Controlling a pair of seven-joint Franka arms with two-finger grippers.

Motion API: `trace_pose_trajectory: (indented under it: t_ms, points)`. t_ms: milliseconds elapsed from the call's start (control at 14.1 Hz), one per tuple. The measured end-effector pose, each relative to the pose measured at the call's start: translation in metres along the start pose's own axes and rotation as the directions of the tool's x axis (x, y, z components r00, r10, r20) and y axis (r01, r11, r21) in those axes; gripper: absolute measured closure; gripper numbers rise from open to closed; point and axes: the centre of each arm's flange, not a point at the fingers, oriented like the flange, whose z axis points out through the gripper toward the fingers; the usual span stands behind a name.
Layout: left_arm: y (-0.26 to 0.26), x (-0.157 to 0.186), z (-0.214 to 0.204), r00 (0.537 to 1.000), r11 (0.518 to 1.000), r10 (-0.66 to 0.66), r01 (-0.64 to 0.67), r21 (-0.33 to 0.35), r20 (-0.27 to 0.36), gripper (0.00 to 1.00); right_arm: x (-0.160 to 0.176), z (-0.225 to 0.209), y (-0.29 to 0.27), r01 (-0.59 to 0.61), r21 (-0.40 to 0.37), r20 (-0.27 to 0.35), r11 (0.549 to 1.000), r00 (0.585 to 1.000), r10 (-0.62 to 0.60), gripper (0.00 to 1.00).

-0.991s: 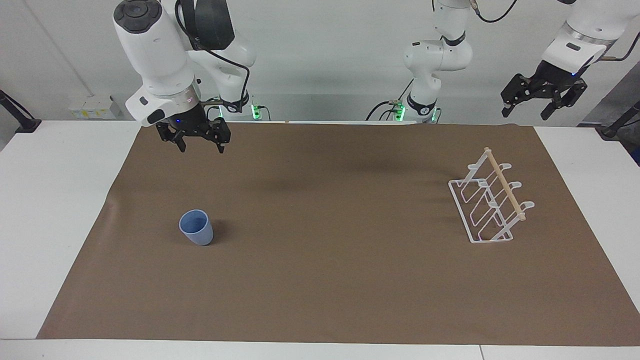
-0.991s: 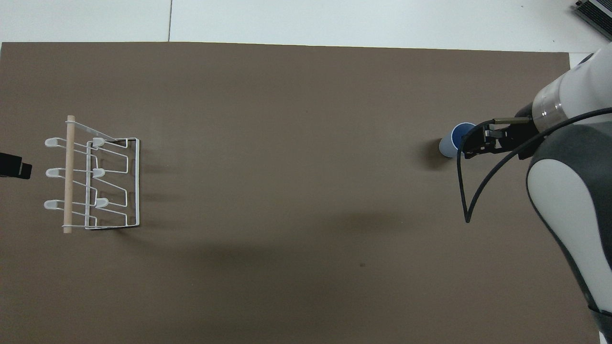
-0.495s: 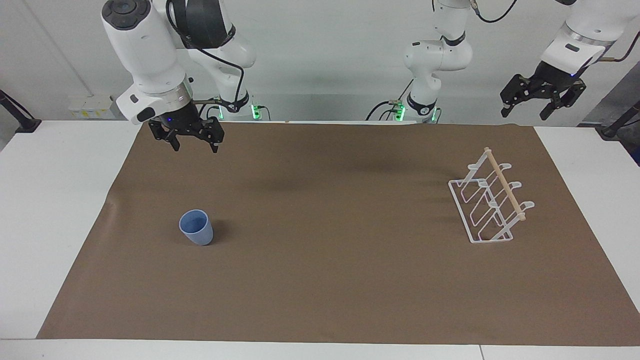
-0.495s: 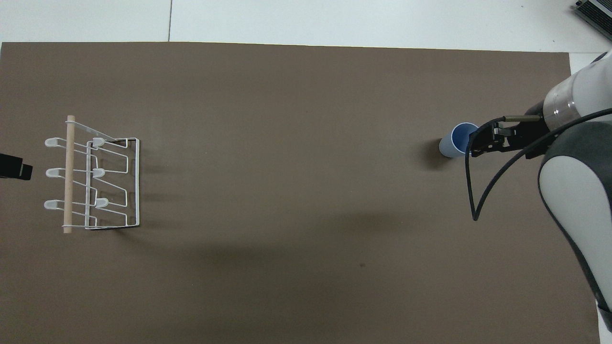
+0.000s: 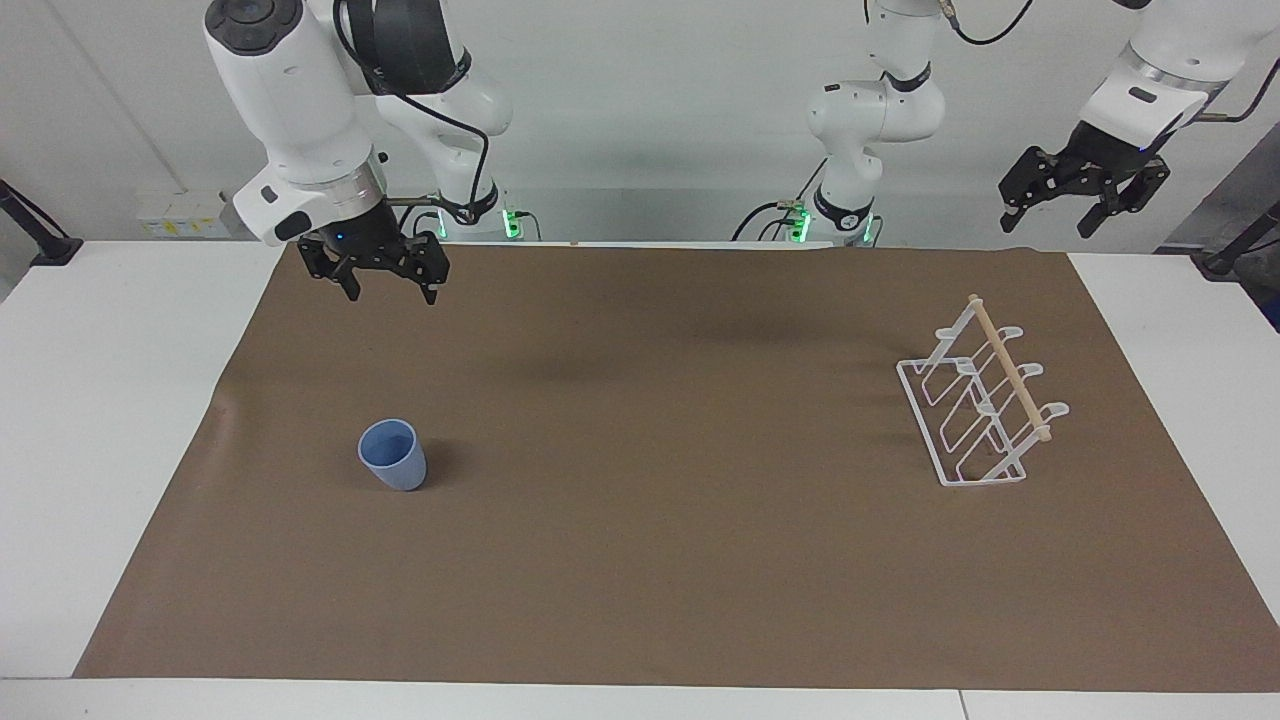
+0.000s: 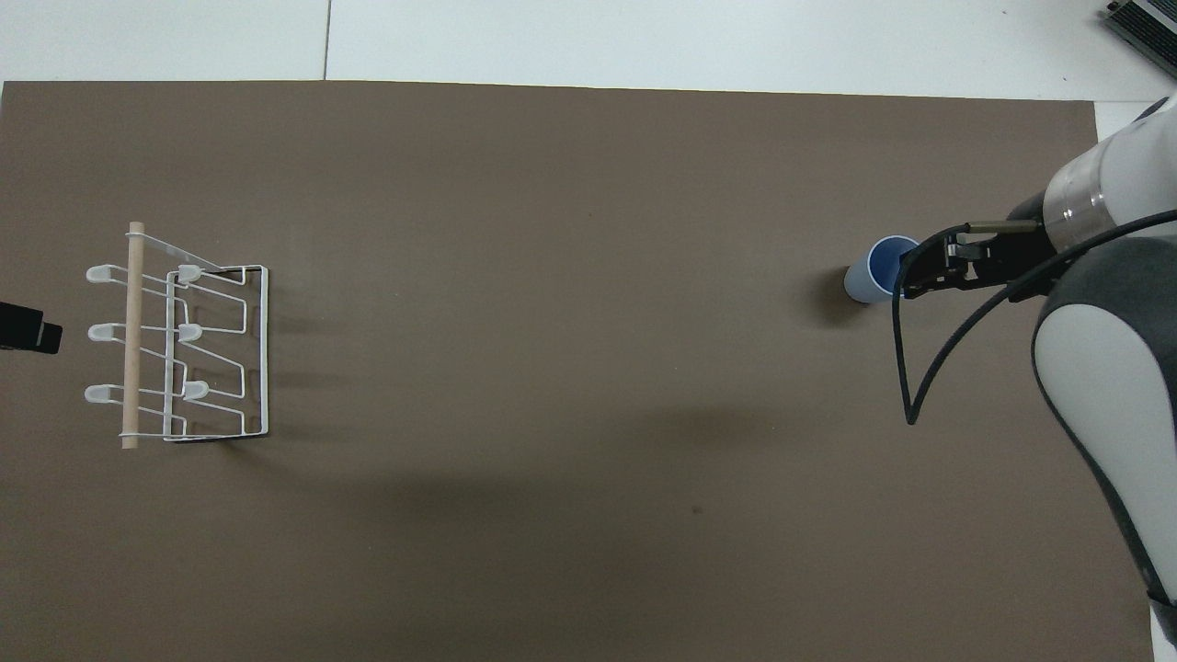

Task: Hang cup on cup holder
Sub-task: 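Close the right gripper on the light blue cup's rim, then lift the blue cup with the right gripper and turn it sideways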

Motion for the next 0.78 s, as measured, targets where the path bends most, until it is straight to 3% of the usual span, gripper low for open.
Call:
trace_pose_trajectory:
  t_ms: [283,778]
  points:
    - [0.002,-0.002,-0.002,1.0,1.0,0.003,-0.003,0.0,-0.001,0.0,0.012,0.032,-0.023,0.035,0.022,-0.095,0.999,0.995,-0.033,0.0]
    - [0.002,-0.002,-0.002,1.0,1.0,0.004,-0.004,0.0,-0.001,0.0,0.028,0.189,-0.002,0.11,0.04,-0.146,0.993,0.984,-0.103,0.0]
